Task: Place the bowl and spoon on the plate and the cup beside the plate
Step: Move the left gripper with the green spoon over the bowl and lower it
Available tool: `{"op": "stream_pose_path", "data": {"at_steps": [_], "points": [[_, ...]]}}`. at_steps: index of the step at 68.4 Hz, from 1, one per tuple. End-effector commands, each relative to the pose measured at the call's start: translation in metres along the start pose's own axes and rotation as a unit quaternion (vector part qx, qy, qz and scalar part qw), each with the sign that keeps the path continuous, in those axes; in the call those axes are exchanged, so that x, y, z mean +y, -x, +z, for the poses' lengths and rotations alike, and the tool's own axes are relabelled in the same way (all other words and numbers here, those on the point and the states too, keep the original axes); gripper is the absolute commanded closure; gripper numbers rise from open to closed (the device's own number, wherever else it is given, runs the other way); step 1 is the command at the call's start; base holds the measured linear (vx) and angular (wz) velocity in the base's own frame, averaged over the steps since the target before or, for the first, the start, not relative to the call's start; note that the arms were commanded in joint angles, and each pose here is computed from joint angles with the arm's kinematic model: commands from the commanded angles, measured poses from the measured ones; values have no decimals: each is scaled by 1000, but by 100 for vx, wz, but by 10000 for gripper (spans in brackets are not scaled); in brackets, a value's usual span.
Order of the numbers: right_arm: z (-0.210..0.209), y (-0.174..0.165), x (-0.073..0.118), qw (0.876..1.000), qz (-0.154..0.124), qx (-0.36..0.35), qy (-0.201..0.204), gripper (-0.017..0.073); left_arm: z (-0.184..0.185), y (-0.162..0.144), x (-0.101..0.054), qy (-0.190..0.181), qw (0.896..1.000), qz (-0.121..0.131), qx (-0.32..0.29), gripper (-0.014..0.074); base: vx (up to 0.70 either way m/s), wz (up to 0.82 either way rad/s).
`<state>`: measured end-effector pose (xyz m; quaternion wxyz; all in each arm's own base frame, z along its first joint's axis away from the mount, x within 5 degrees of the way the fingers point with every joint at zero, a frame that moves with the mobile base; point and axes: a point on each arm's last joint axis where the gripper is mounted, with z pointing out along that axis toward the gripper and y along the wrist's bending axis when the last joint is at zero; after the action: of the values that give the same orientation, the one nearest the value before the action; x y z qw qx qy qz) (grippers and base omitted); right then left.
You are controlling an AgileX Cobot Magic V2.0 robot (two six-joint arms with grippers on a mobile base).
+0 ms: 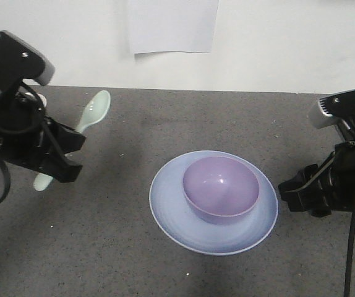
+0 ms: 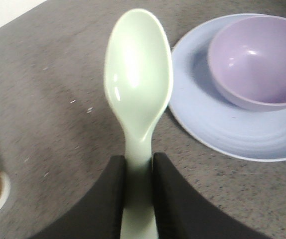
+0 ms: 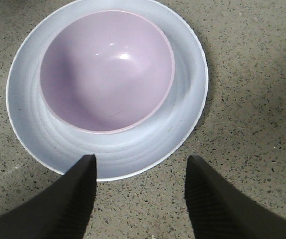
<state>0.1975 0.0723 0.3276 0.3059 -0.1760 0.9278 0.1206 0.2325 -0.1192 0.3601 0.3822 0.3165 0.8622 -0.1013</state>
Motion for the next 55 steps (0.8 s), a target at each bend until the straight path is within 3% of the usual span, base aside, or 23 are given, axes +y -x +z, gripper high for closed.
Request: {"op": "stream_pose_path", "data": {"at_steps": [1, 10, 22, 38, 55], "points": [[-11, 10, 2, 999, -3, -43, -2, 158, 3, 23, -12, -22, 999, 32, -37, 503, 0, 0], [-11, 10, 2, 999, -3, -43, -2, 158, 31, 41, -35, -60, 994, 86, -21, 496, 0, 0], [-11, 10, 2, 999, -3, -43, -2, 158, 64, 61, -67, -96, 981, 169, 6, 489, 0, 0], [-11, 10, 2, 999, -3, -43, -2, 158, 97, 76, -100, -82, 959, 268, 31, 484, 0, 0], [-11, 10, 2, 999, -3, -43, -2, 158, 120, 84, -124, -52, 935, 349, 37, 482, 0, 0]]}}
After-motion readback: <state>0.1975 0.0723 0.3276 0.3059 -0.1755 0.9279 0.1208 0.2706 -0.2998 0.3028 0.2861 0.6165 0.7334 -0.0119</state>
